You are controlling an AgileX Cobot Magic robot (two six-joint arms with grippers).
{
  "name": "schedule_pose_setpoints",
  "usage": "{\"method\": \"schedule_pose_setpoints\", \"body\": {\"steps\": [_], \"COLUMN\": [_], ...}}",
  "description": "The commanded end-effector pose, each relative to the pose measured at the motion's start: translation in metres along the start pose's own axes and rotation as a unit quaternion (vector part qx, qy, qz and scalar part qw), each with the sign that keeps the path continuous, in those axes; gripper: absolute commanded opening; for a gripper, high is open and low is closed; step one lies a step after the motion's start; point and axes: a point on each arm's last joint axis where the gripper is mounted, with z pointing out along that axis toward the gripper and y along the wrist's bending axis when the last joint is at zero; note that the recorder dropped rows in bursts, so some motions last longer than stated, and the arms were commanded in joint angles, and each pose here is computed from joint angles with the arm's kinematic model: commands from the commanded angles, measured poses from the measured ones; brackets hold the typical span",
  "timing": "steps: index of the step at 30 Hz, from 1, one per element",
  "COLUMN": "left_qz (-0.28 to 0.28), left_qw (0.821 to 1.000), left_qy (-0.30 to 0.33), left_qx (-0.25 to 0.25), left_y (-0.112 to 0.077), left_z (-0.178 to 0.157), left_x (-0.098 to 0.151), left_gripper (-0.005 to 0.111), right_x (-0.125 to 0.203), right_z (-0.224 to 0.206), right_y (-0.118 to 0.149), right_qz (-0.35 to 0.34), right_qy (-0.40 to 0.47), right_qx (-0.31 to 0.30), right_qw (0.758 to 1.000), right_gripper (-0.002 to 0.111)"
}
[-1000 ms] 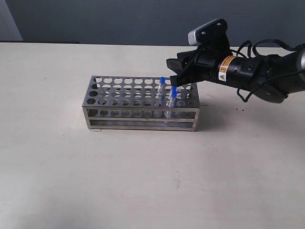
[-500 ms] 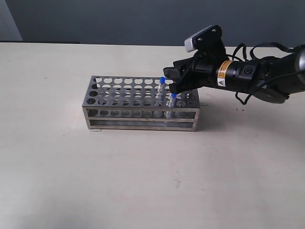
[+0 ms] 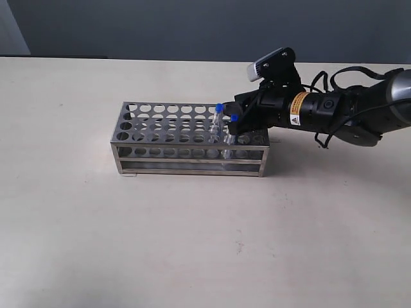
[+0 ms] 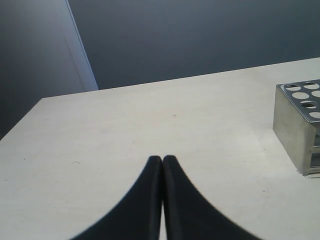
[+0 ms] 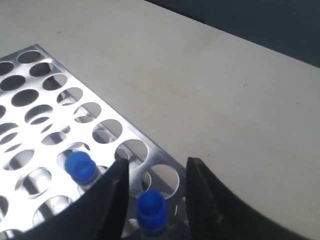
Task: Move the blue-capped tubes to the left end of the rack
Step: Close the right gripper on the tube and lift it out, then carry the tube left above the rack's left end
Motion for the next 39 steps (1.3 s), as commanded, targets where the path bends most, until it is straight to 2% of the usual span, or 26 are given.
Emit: {"method": "schedule_pose_setpoints", "body": {"steps": [1,4,5,10,17,19,22,29,35,39], "left_qz": [-0.002,-0.002,-0.002,-0.002,-0.002,-0.002,-0.002,-0.002,-0.002,-0.002], "left_qw": [1.000,1.000,1.000,1.000,1.000,1.000,1.000,1.000,1.000,1.000], "left_qy": [-0.006,-0.006,-0.006,-0.006,-0.006,-0.006,-0.006,-0.006,-0.006,-0.006], "left_qx": [0.004,0.004,0.004,0.004,0.004,0.004,0.004,0.004,0.004,0.004], "left_y": [0.000,0.000,0.000,0.000,0.000,0.000,0.000,0.000,0.000,0.000], "left_z": [0.000,0.000,0.000,0.000,0.000,0.000,0.000,0.000,0.000,0.000], "left_x": [-0.002,-0.002,-0.002,-0.002,-0.002,-0.002,-0.002,-0.002,-0.002,-0.002], "left_gripper": [0.000,0.000,0.000,0.000,0.000,0.000,0.000,0.000,0.000,0.000], "right_x": [0.001,0.001,0.000,-0.015,-0.082,-0.105,-0.134,-0.147,-0.141,-0.135], "right_z": [0.000,0.000,0.000,-0.008,-0.046,-0.048,-0.036,0.002,0.050,0.088], "right_y": [0.000,-0.001,0.000,0.001,0.008,0.018,0.053,0.102,0.114,0.109], "right_qz": [0.003,0.009,0.008,-0.016,-0.086,-0.097,-0.119,-0.133,-0.134,-0.092], "right_qy": [-0.001,-0.006,-0.007,-0.025,-0.089,-0.115,-0.144,-0.156,-0.151,-0.148], "right_qx": [0.002,0.004,0.004,0.006,0.037,0.030,-0.022,-0.086,-0.110,-0.118], "right_qw": [1.000,1.000,1.000,1.000,0.992,0.988,0.982,0.975,0.973,0.978], "right_gripper": [0.023,0.002,-0.001,-0.001,-0.001,-0.001,-0.001,-0.001,-0.001,-0.001]}}
